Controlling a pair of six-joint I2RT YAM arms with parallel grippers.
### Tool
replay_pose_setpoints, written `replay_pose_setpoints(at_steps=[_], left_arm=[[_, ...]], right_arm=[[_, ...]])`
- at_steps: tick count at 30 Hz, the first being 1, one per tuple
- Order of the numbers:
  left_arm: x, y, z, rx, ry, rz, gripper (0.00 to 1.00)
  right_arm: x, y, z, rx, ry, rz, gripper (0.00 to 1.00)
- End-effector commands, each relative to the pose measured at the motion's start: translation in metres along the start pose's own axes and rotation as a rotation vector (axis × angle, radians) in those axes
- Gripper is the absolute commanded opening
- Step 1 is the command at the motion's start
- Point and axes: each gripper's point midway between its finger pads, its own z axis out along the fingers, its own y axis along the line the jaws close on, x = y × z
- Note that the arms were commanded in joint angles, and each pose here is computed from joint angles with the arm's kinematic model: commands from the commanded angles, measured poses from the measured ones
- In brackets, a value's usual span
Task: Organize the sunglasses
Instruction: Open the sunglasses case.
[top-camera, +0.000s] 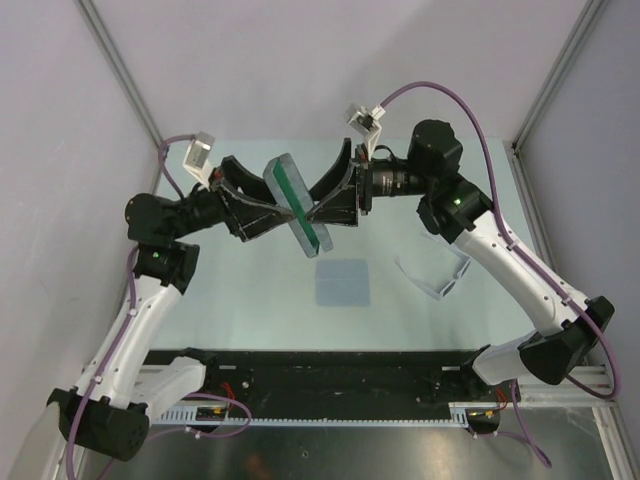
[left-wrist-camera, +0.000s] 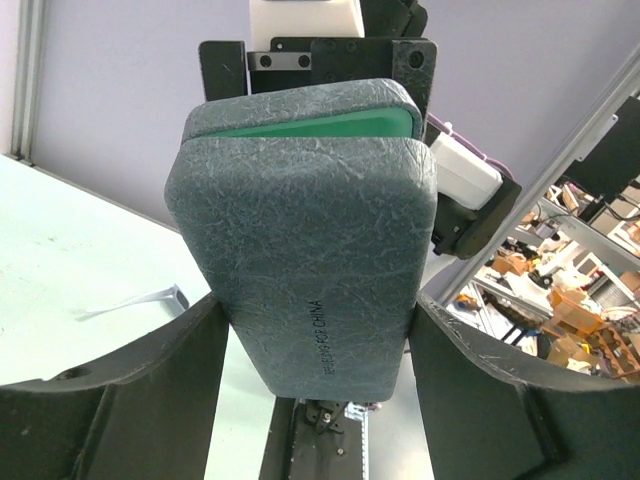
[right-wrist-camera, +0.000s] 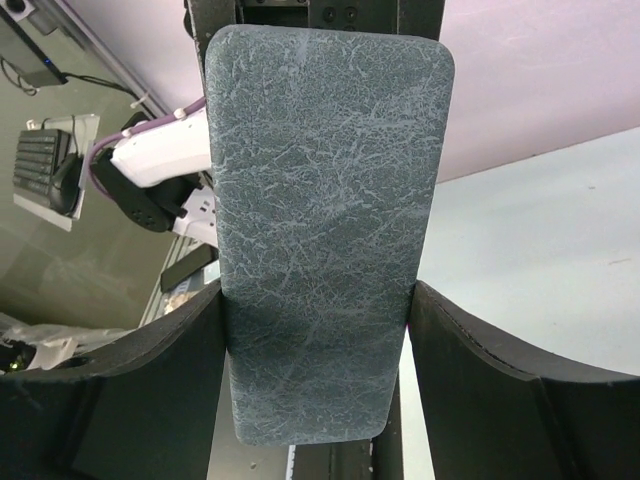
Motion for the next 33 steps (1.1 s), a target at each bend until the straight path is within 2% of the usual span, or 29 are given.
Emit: replay_pose_setpoints(at_steps=[1,5,6,21,33], left_arm=[[-0.017,-0.068,-0.01,0.14,-0.009,0.19,0.0],[-0.016,-0.082,-0.012,0.173,0.0,0.218,0.01],[-0.015,-0.085,-0.013,0.179,0.001,0.225,0.0],[-0.02,-0.107,-0.018,0.22,-0.01,0.327,0.0],[-0.023,-0.108,-0.018,0.219,-0.032,0.36,0.0]], right_arm=[[-0.015,-0.001,-0.025,0.007,-0.049,-0.025,0.22],[-0.017,0.004,-0.028,-0.045,-0.054,0.004,0.02],[-0.017,0.005,-0.028,-0.056,-0.056,0.008,0.0],[-0.019,0.033,-0.036,-0.206,-0.05,0.018,0.0],[-0.017,0.042,-0.037,-0.26,-0.031,0.045,0.0]])
